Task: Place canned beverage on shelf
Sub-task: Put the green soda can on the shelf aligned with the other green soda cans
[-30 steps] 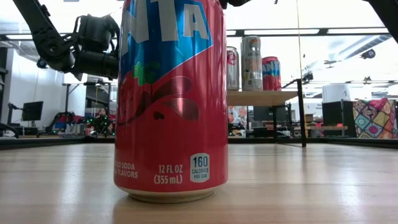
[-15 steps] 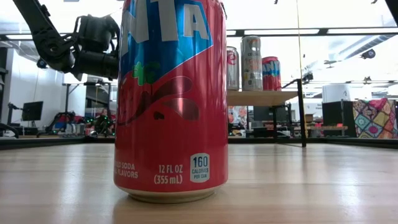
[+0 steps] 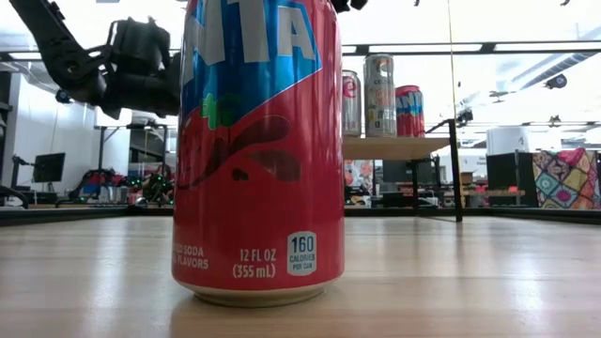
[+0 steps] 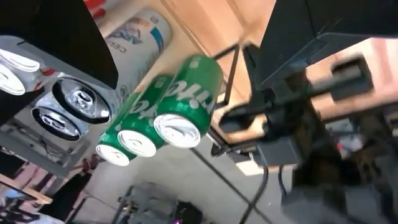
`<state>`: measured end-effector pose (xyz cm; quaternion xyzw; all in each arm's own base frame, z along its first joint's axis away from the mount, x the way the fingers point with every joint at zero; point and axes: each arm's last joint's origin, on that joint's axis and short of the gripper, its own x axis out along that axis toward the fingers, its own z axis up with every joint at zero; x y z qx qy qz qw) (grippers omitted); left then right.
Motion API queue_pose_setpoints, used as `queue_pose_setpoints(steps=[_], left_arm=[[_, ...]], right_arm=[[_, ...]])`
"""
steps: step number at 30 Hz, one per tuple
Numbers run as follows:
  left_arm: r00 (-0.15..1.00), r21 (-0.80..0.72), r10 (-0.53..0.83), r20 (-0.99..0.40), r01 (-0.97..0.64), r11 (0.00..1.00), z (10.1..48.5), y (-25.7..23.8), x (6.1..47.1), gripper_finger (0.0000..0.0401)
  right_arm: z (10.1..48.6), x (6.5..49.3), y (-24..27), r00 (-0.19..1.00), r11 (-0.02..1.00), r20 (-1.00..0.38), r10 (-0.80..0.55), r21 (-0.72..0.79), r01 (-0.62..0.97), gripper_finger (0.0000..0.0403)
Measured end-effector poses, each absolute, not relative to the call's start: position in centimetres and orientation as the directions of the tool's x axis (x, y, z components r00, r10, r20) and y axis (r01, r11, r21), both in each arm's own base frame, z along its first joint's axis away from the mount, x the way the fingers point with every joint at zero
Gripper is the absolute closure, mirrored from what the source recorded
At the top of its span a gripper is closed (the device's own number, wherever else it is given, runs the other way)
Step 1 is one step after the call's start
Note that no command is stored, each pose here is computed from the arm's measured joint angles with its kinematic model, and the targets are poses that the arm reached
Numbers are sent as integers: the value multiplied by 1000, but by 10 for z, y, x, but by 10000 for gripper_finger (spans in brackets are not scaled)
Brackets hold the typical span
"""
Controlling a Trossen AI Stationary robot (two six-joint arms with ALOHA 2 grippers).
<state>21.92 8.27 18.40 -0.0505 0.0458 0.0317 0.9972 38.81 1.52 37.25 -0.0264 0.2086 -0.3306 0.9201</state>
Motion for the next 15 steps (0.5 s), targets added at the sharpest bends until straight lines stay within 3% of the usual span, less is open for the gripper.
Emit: queue_pose_setpoints(steps=[9,15], left_arm=[[1000,-65,28,3,-28,998,207,65,205,401],[994,-21,88,-65,-89,996,219,62,192,401]], right_arm=[[384,366,14,685,802,-420,-596,-346,486,35],[378,348,12,605,797,-529,-595,-490,354,35]])
